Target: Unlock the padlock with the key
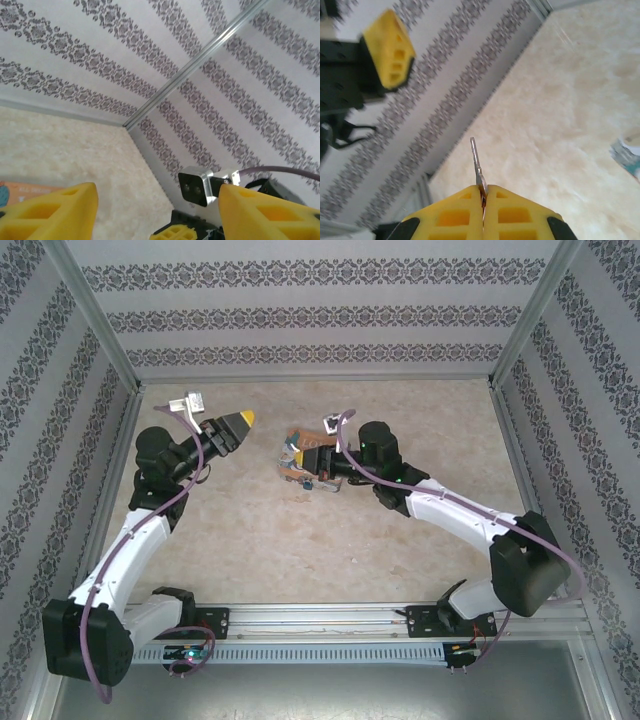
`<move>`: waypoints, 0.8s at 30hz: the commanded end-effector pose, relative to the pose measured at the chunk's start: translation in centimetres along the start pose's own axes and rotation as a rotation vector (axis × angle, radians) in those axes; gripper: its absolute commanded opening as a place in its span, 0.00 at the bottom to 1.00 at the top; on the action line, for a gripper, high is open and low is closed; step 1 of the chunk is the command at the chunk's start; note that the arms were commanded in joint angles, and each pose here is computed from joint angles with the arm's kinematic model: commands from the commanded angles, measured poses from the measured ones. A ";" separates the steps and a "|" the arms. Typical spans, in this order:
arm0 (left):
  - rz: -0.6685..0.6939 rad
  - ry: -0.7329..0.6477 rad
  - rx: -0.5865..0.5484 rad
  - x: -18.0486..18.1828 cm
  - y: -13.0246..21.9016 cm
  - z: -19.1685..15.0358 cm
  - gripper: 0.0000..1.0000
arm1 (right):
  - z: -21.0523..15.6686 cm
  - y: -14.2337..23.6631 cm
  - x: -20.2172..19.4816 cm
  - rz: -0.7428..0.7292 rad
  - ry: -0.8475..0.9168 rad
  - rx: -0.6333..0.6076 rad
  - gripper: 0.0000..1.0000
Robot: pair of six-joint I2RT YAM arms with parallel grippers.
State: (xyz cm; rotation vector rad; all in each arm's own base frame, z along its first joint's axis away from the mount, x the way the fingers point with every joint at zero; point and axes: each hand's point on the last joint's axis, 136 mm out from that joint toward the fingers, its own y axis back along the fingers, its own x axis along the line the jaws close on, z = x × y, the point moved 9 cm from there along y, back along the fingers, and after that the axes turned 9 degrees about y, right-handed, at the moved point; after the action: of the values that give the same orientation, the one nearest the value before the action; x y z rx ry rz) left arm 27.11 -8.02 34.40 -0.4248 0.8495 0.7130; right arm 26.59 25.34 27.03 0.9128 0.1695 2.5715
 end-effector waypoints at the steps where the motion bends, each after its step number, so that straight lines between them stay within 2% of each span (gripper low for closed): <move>1: 0.037 -0.048 0.101 1.0 0.6 -1.6 0.67 | -0.5 1.2 -0.4 -0.080 0.120 0.093 0.00; 7: 0.047 -0.030 0.174 2.4 1.1 -3.4 0.75 | -1.5 2.5 -2.5 -0.150 0.103 0.152 0.00; 13: 0.189 -0.032 0.194 5.2 1.9 -5.3 0.81 | -2.3 2.7 -5.2 -0.196 0.025 0.194 0.00; 19: 0.296 -0.075 0.263 7.2 2.6 -6.9 0.87 | -2.6 2.1 -7.4 -0.236 -0.063 0.211 0.00; 24: 0.315 -0.078 0.310 8.3 2.6 -8.3 0.89 | -2.6 1.3 -9.1 -0.250 -0.122 0.210 0.00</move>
State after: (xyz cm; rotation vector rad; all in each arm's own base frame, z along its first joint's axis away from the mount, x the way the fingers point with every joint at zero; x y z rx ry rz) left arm 25.03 -7.81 24.00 -0.0511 0.9598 0.8514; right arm 29.79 20.31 19.40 1.0238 0.5414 2.2898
